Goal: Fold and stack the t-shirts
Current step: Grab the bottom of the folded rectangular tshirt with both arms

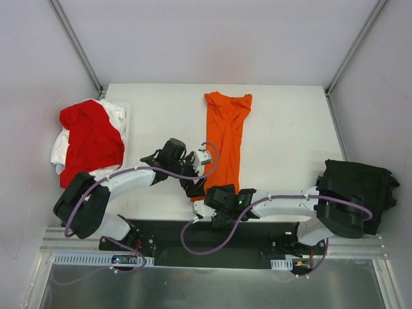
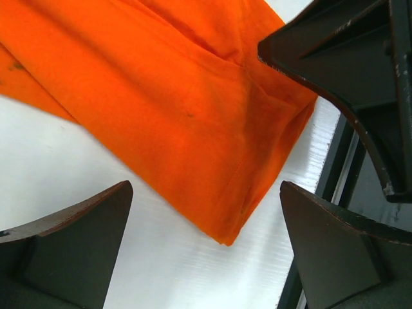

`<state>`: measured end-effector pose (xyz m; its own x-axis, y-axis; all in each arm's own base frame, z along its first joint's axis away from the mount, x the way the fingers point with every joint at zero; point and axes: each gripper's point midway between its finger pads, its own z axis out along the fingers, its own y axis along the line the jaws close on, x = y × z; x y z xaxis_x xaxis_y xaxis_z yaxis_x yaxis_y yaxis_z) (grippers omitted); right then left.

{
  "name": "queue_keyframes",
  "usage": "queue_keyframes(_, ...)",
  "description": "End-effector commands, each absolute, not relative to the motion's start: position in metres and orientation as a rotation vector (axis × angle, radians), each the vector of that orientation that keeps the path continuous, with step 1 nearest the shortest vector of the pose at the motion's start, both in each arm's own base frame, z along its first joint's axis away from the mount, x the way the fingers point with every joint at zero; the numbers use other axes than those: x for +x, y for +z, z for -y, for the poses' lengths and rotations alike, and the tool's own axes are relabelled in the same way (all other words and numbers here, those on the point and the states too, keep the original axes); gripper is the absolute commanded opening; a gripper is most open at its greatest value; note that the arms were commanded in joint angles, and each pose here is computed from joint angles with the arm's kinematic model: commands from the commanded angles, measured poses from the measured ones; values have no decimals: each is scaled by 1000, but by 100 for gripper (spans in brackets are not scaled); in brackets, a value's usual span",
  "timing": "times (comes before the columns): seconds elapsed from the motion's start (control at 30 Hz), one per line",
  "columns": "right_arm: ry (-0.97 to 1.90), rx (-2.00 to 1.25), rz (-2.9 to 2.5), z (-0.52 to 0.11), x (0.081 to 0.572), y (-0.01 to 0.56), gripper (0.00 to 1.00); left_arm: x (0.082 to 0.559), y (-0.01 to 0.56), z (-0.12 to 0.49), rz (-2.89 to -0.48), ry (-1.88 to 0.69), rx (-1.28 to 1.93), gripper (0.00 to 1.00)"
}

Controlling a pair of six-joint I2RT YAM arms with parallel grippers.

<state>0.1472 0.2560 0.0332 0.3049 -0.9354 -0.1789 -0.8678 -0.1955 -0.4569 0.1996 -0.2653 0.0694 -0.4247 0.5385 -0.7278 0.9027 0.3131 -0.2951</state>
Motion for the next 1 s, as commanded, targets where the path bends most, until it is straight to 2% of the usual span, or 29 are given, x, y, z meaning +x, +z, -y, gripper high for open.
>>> queue_keyframes(0.0, -152, -2089, -1599, -260, 145, 33, 87, 196, 78, 273, -2047, -1057, 1176, 99)
queue_keyframes(0.2, -145, -2085, -1617, -260, 143, 35, 87, 185, 50, 266, -2195, -1082, 1133, 99)
queue_keyframes(0.6, -147, -2100, -1627, -259, 143, 30, 87, 199, 20, 259, -2371, -971, 1020, 99)
queue_keyframes(0.7, -143, -2107, -1631, -256, 143, 26, 85, 200, 20, 260, -2374, -970, 1017, 93)
queue_keyframes(0.77, -140, -2106, -1635, -256, 144, 25, 81, 198, 16, 260, -2396, -976, 1017, 87)
queue_keyframes(0.8, -139, -2109, -1638, -256, 144, 25, 74, 199, 16, 260, -2402, -976, 1016, 86)
queue_keyframes(0.9, -140, -2106, -1645, -255, 145, 24, 61, 196, 15, 262, -2411, -996, 1023, 73)
queue_keyframes(0.97, -146, -2108, -1653, -252, 146, 22, 58, 194, 14, 263, -2419, -1013, 1027, 62)
